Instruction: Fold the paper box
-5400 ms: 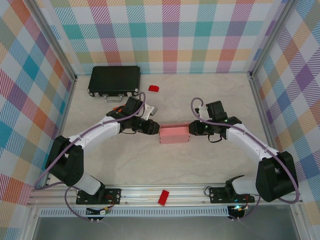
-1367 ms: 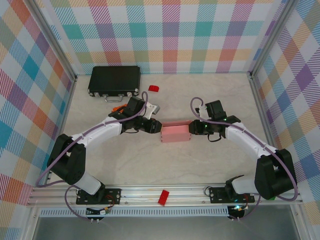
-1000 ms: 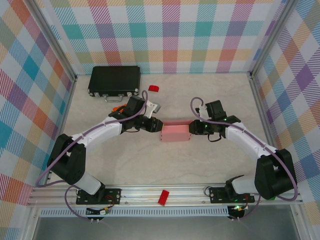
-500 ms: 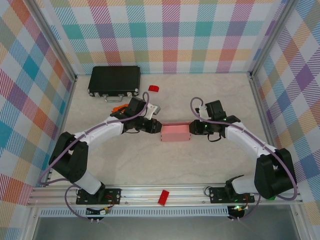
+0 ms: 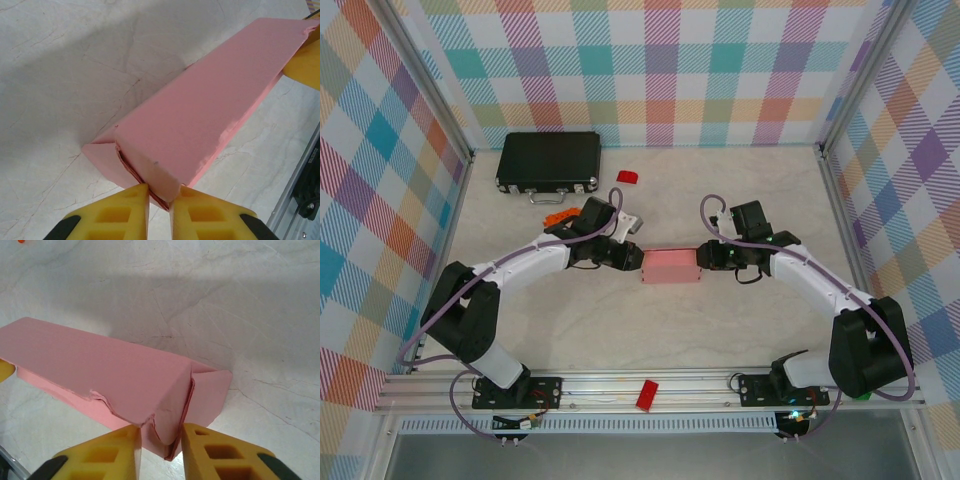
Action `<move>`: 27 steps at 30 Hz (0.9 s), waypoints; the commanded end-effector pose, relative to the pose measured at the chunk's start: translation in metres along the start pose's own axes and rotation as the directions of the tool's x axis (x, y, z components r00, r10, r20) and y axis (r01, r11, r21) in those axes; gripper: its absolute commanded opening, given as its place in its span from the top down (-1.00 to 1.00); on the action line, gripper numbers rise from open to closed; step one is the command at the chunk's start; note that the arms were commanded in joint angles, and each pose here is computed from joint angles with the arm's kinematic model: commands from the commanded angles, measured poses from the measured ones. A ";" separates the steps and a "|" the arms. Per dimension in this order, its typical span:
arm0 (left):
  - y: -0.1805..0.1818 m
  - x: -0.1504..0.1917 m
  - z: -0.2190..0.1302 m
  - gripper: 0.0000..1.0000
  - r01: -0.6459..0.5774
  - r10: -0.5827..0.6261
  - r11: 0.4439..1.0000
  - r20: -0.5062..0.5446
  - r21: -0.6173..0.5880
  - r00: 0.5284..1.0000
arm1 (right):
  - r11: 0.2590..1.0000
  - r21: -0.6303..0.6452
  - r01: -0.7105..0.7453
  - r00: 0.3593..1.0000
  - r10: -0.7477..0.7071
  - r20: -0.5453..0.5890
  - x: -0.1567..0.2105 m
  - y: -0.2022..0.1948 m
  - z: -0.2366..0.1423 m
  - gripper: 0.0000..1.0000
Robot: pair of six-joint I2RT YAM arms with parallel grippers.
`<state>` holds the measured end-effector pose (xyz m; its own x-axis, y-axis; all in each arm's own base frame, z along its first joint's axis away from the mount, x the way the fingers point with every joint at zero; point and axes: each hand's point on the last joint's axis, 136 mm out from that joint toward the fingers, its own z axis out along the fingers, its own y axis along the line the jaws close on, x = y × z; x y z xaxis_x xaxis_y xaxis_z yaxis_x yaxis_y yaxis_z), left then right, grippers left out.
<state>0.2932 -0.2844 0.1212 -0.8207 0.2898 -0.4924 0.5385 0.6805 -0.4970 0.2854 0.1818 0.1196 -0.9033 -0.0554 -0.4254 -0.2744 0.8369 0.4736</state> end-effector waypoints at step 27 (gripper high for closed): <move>0.007 0.023 0.008 0.67 -0.012 0.007 0.999 -0.084 -0.051 0.996 | 0.999 0.033 0.004 0.981 -0.010 0.193 -0.062 0.012 -0.023 0.01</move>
<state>0.2930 -0.2853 0.1190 -0.8049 0.3108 -0.5055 0.5587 0.6840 -0.4691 0.3166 0.1825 0.1628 -0.8305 0.0101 -0.5570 -0.2911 0.8446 0.4494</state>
